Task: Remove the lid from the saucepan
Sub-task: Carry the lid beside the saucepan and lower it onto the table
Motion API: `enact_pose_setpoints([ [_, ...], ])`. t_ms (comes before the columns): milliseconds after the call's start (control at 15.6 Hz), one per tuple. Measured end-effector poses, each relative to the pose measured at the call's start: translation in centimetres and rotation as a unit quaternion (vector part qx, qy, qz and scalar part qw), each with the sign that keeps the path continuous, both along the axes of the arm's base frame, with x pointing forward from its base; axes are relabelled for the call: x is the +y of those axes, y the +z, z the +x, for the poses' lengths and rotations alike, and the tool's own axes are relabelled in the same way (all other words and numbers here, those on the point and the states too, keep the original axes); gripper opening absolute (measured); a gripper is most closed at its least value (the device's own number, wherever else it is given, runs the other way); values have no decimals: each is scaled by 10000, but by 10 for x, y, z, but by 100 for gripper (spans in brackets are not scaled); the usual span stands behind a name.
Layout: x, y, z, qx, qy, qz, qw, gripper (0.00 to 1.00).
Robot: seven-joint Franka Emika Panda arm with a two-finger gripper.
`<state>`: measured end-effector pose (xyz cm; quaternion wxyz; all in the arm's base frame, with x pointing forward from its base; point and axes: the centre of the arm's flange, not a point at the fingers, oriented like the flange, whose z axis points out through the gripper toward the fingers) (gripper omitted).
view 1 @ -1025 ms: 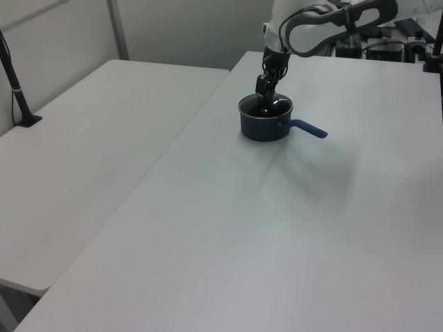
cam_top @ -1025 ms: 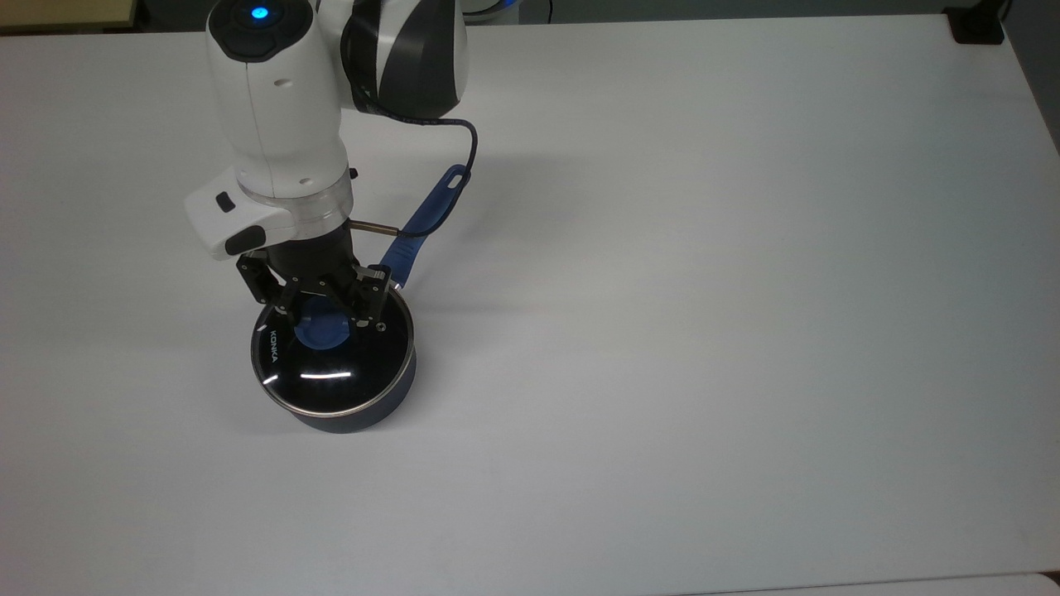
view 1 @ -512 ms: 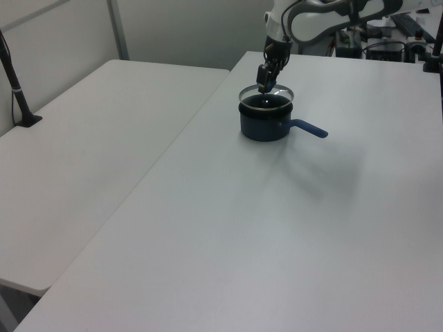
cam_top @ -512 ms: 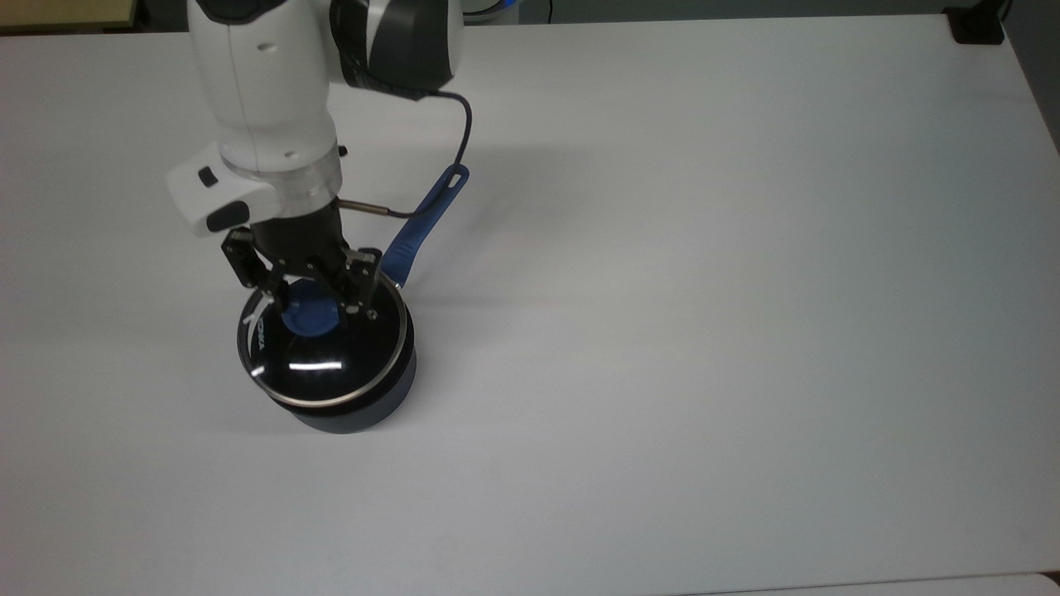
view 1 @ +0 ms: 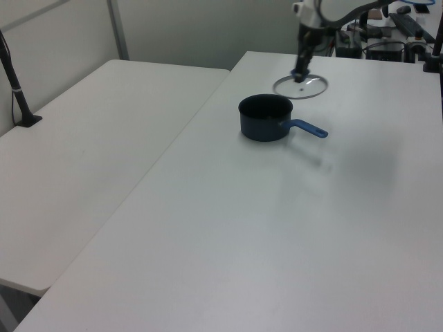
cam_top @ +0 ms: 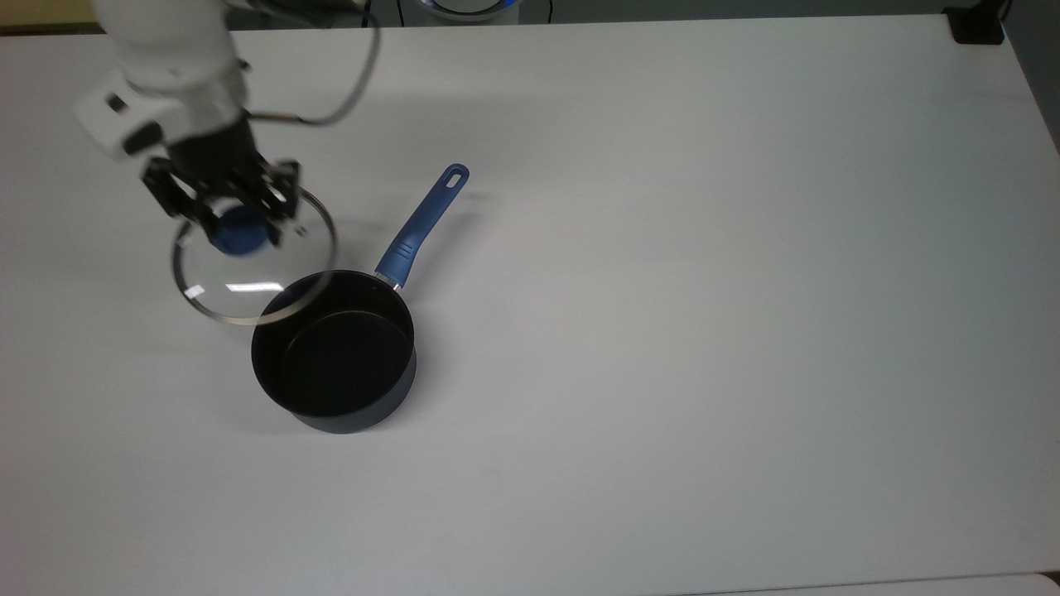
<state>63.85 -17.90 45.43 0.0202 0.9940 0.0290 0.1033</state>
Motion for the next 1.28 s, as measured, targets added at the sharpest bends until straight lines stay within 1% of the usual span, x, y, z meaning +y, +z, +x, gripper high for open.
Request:
enact_pose_setpoints([
  [192,-39,-5,-42,204,615,-147,9978,61],
  [256,-42,-11,-50,265,738,-169,9968,61],
  [448,-30,-42,-61,145,915,-253,9954,61],
  [640,-13,-81,-72,83,1007,-261,9945,61],
  [769,-7,-96,-80,121,1034,-247,9943,61],
  [1025,11,-102,-94,248,1139,-246,9929,61],
  [1281,55,-108,-100,349,1195,-204,9920,61],
])
